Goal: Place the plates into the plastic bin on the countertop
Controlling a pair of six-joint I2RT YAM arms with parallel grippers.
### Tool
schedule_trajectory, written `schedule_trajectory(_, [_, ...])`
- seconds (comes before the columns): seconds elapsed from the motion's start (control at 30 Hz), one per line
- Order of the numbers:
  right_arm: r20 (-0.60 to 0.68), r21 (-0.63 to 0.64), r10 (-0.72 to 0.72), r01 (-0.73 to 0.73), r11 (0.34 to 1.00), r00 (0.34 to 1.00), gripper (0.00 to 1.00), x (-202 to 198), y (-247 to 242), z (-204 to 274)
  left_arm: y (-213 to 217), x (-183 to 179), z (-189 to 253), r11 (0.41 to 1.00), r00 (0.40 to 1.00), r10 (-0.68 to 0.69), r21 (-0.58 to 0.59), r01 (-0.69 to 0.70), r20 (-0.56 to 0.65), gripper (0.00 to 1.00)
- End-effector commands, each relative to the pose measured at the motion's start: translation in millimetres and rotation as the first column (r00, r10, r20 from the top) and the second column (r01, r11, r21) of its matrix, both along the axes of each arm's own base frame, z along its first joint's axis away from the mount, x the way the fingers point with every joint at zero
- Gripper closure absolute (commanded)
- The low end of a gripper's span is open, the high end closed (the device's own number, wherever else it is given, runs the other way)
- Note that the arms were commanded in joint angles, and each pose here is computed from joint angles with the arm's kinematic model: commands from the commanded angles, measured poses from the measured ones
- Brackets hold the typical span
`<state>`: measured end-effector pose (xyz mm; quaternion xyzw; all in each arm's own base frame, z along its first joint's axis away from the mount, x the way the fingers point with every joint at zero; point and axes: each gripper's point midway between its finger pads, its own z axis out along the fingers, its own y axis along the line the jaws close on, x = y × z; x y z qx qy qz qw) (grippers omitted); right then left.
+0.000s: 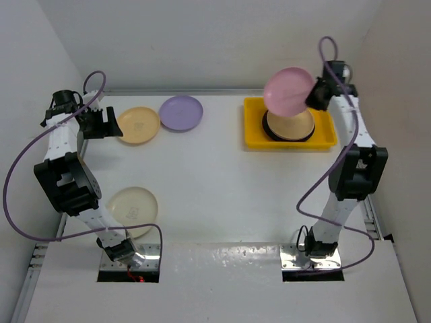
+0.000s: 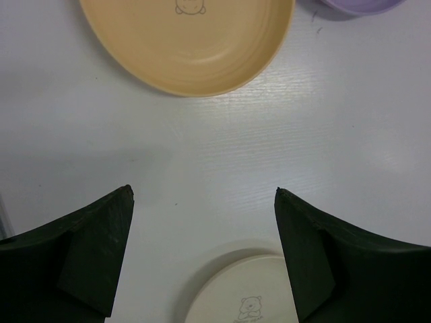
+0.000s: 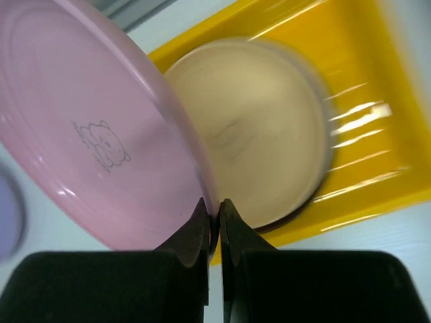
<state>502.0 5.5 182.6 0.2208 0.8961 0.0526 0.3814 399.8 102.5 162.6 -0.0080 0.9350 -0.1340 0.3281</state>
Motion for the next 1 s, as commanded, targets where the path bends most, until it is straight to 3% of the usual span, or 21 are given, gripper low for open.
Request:
schedule_trajectory(0.0, [-0.099,-0.020,-0.069,0.068,0.998,0.993,1.00,-11.3,-50.5,-9.4,7.4,12.8,19.9,0.999,0.998,0.003,0.034,-0.005,0.064,0.14])
schedule_trajectory(0.13, [-0.137,0.020,-0.137,0.141,0.990,0.981,1.00,-12.7,-80.8,-27.1,7.3,13.4,16.3,1.000,0.998,0.010,0.024,-0.011,0.054,0.14])
schedule_trajectory(0.4, [-0.186,0.140,-0.126,0.153,0.978,0.975,1.00,-9.8,-76.9,-62.6,8.3,15.5,15.9,1.000,0.999,0.010,0.024,-0.011,0.054,0.14])
schedule_trajectory(0.5, [-0.211,0.130,-0.159,0.189,0.973,0.964,0.74,-10.3,-85.0,-75.0,8.3,15.5,15.9,1.000,0.999,0.010,0.024,-0.011,0.054,0.14])
schedule_trajectory(0.53, [-0.221,0.121,-0.168,0.198,0.973,0.961,0.60,-9.8,-88.6,-79.4,8.3,15.5,15.9,1.000,0.999,0.010,0.024,-0.011,0.054,0.14])
schedule_trajectory(0.57, [-0.224,0.112,-0.167,0.196,0.974,0.960,0.31,-9.5,-88.7,-80.6,8.3,15.5,15.9,1.000,0.999,0.010,0.024,-0.011,0.054,0.14])
schedule_trajectory(0.63, [-0.244,0.047,-0.144,0.160,0.986,0.959,0.13,-8.8,-94.5,-83.5,8.0,14.9,20.2,1.000,0.998,0.010,0.029,-0.012,0.064,0.14])
schedule_trajectory(0.67, [-0.213,-0.014,-0.139,0.139,0.990,0.967,0.10,-0.8,-102.8,-67.8,8.0,14.9,20.2,1.000,0.998,0.010,0.029,-0.012,0.064,0.14])
schedule_trajectory(0.77, [-0.307,-0.088,-0.118,0.096,0.992,0.944,0.08,-18.0,-100.4,-78.7,6.3,13.0,21.0,0.999,0.997,-0.010,0.035,0.008,0.071,0.14])
schedule_trajectory(0.87, [-0.234,-0.115,-0.097,0.072,0.991,0.967,0.08,-19.8,-89.1,-49.2,0.9,11.5,8.4,0.998,0.998,-0.044,0.056,0.041,0.044,0.10])
schedule_trajectory(0.9, [-0.273,-0.135,-0.086,0.051,0.989,0.958,0.08,-31.9,-82.6,-61.2,4.3,12.9,-3.3,0.996,0.999,-0.031,0.086,0.030,0.015,0.10])
schedule_trajectory(0.97, [-0.225,-0.150,-0.059,0.025,0.988,0.973,0.08,-36.3,-66.2,-43.0,17.7,29.0,-33.6,0.995,0.997,0.068,0.070,-0.066,-0.036,0.10])
